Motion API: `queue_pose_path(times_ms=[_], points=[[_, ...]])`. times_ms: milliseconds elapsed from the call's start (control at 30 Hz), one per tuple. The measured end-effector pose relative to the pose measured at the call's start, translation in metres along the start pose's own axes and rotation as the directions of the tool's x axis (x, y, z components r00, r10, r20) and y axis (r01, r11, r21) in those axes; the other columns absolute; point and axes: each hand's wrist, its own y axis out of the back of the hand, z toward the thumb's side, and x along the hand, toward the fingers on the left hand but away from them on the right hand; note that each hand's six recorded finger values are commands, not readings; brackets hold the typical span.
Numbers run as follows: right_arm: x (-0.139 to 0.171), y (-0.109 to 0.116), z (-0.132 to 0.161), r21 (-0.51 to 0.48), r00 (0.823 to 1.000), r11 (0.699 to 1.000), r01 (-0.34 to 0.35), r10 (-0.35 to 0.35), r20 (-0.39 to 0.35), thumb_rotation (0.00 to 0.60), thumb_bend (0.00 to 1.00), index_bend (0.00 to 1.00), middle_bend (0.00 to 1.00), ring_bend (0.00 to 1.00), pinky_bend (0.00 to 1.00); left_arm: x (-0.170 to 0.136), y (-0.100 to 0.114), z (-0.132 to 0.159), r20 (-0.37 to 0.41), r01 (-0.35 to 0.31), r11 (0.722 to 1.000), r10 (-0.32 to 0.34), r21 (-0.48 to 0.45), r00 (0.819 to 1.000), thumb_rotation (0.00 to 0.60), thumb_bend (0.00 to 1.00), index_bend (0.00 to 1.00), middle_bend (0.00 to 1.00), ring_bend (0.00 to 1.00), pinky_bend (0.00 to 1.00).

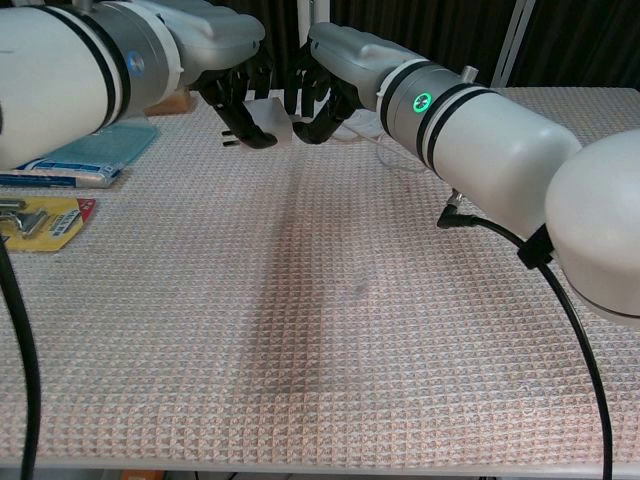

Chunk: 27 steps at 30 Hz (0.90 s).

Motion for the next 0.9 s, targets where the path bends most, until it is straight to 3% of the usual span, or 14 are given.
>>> queue_pose_path(times_ms=[167,500,567,733,900], points=[[0.003,0.003,-0.008,0.004,1.000,1.000,0.002,-0.002,0.011,0.600,0.28,0.41,0.44,0.26,0.00,-0.001,-0.002,-0.005,-0.002,0.005,1.000,-0.005,-0.007,1.000,0.432,0.23,0.51,0.50,0.29,0.12],[0.014,0.022,-0.027,0.048,0.999,0.999,0.025,-0.026,0.019,0.600,0.23,0.24,0.33,0.17,0.00,-0.003,-0.019,-0.017,0.015,0.025,0.999,-0.024,-0.028,1.000,0.432,0.23,0.49,0.46,0.27,0.12],[0.019,0.030,-0.034,0.069,0.999,0.997,0.032,-0.034,0.026,0.600,0.22,0.20,0.31,0.15,0.00,-0.004,-0.028,-0.020,0.028,0.041,0.998,-0.040,-0.037,0.999,0.454,0.23,0.44,0.42,0.24,0.12],[0.036,0.056,-0.058,0.114,0.996,0.992,0.062,-0.068,0.052,0.600,0.22,0.16,0.26,0.12,0.00,-0.003,-0.057,-0.029,0.067,0.098,0.994,-0.094,-0.055,0.993,0.581,0.21,0.29,0.31,0.13,0.09],[0.059,0.080,-0.088,0.156,0.990,0.983,0.097,-0.112,0.088,0.600,0.22,0.13,0.23,0.10,0.00,-0.001,-0.076,-0.044,0.077,0.116,0.991,-0.111,-0.070,0.991,0.600,0.17,0.20,0.23,0.06,0.05]])
